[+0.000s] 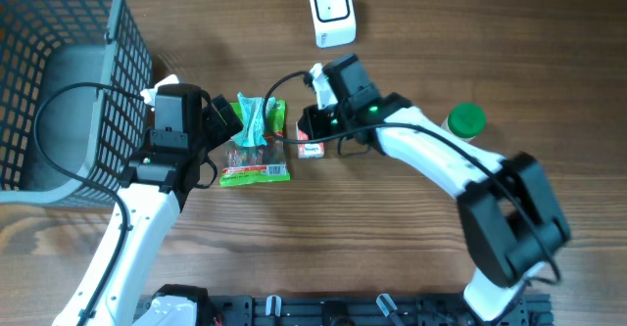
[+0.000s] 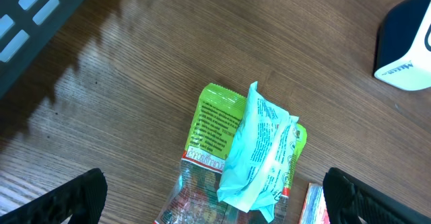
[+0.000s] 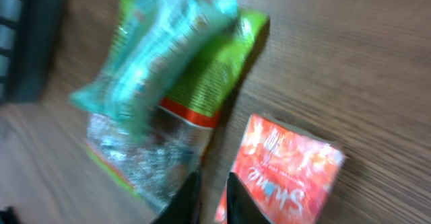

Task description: Scan the item barcode

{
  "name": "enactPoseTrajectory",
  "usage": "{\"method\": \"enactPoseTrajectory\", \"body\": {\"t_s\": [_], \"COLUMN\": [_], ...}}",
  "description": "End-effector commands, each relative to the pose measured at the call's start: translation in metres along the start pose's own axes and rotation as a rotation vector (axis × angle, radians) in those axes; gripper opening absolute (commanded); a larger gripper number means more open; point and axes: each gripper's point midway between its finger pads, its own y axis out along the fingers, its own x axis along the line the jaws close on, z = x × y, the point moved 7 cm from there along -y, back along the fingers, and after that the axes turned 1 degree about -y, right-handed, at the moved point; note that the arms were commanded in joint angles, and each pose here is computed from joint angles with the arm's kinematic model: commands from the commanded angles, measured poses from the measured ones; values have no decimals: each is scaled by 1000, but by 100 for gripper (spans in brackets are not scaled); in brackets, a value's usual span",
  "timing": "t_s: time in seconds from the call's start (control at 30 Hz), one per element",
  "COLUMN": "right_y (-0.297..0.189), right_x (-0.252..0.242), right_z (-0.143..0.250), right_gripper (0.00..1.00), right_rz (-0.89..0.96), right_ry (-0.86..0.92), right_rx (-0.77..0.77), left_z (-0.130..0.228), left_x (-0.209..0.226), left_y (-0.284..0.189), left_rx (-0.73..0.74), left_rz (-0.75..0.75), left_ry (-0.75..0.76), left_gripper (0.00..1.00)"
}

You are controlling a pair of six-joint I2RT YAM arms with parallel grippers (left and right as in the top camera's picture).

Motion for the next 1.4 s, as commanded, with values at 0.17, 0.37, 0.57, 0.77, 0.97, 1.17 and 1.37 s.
{"method": "enactPoseTrajectory", "body": {"t_s": [0.17,0.37,0.57,0.77,0.97,1.17,1.37], "right_y": [12,3,-54,-59,-20,-2,13], "right_x": [-5,-25,8,17,19,6,-4], "right_z": [6,14,-12,-1,19,25,30], "right_gripper": [31,32,33,34,34,35,36], "right_rz": [146,336,292,436,625,694,730], "right_ry": [-31,-30,-155,-180,-288,-314,-319], "right_rx": [-2,25,-121,-132,-83,-57,-33], "left_z": [-4,-4,-4,-4,-4,-4,-4], "left_x": [0,0,0,0,0,0,0], "left_y": [-2,-2,-2,-2,-2,-2,-2], "left_rx": [-16,-16,-16,-16,-16,-16,-16], "left_rz": [-3,-3,-3,-3,-3,-3,-3], "left_ry": [6,6,6,6,6,6,6], "left_gripper": [100,100,100,100,100,100,100]}}
